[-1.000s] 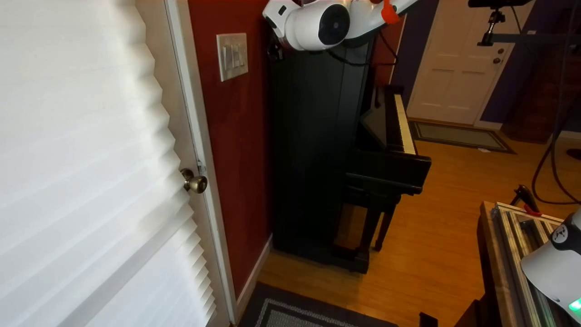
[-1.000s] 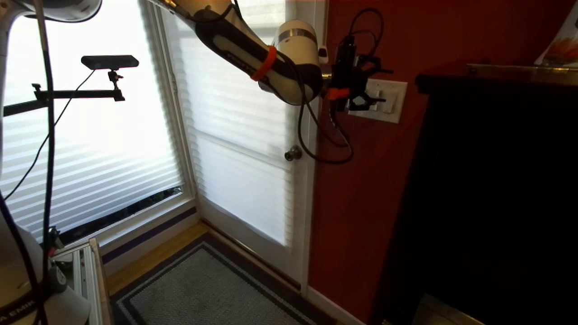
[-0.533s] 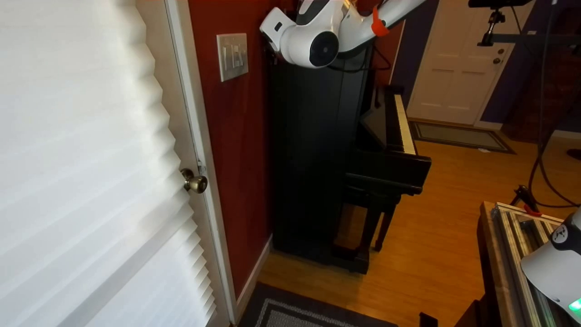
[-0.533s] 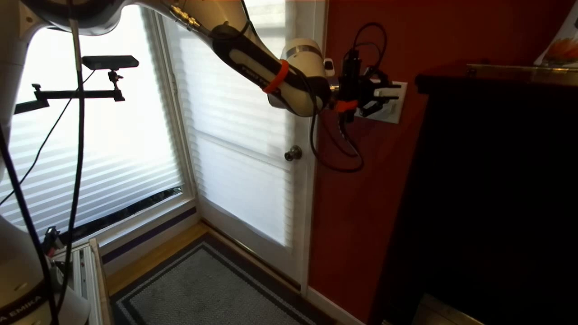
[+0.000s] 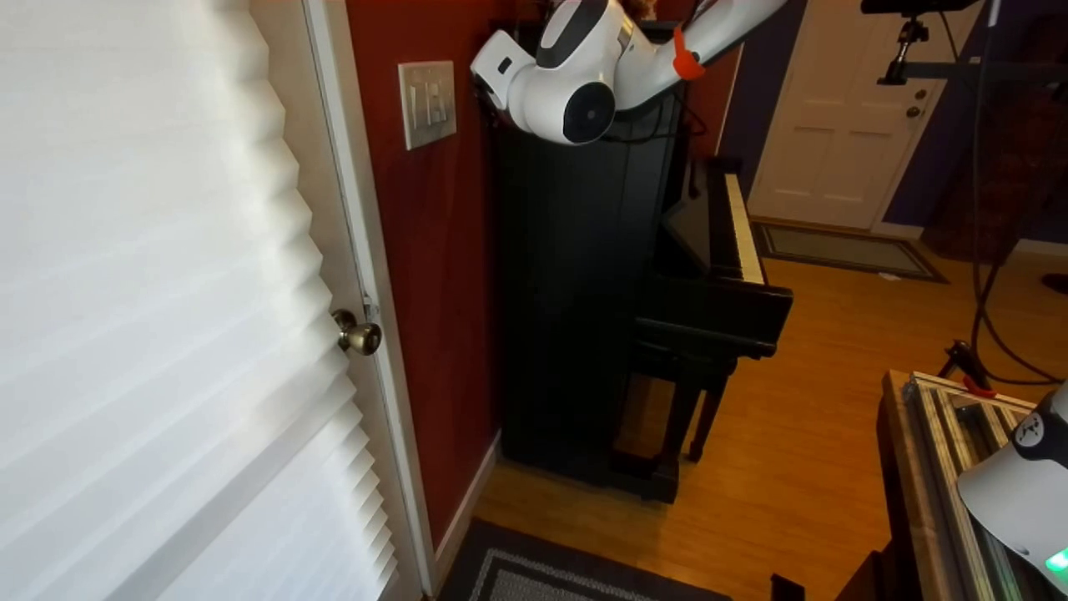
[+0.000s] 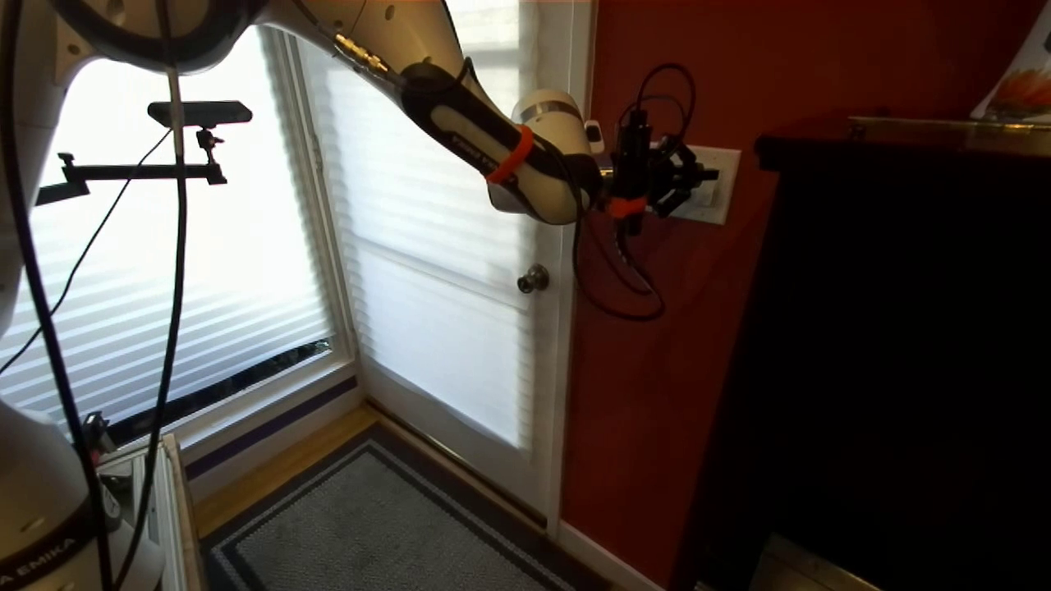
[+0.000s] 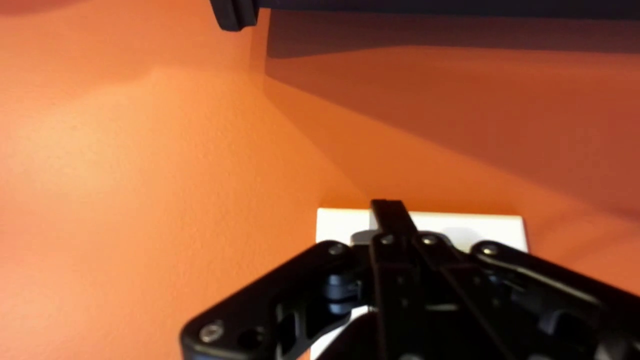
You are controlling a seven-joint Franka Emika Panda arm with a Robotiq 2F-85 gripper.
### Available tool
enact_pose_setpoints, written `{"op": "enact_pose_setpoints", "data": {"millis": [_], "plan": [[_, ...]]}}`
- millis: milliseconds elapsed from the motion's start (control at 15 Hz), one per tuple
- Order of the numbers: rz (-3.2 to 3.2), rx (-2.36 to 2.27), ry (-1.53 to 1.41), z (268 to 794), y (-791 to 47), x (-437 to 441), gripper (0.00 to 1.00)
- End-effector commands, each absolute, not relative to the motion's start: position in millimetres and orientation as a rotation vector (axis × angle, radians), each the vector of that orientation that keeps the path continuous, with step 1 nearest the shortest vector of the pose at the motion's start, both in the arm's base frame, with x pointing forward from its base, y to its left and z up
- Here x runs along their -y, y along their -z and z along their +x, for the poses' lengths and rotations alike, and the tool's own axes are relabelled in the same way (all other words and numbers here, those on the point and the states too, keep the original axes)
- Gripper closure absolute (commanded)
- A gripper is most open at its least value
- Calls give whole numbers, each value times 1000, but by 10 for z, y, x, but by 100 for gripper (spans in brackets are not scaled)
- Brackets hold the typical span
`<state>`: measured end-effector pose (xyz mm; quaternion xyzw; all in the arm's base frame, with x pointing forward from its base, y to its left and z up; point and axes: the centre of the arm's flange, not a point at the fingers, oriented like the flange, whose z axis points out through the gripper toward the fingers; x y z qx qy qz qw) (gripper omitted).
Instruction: Turn the right light switch off
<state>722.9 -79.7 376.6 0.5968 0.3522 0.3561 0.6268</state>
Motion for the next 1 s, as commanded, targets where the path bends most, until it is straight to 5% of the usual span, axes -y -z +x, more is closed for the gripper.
{"op": "enact_pose_setpoints", "data": {"millis": [0, 933], "plan": [[1329, -812, -855, 7377, -3695, 878, 100], [1294, -825, -855, 7555, -3601, 837, 100]]}}
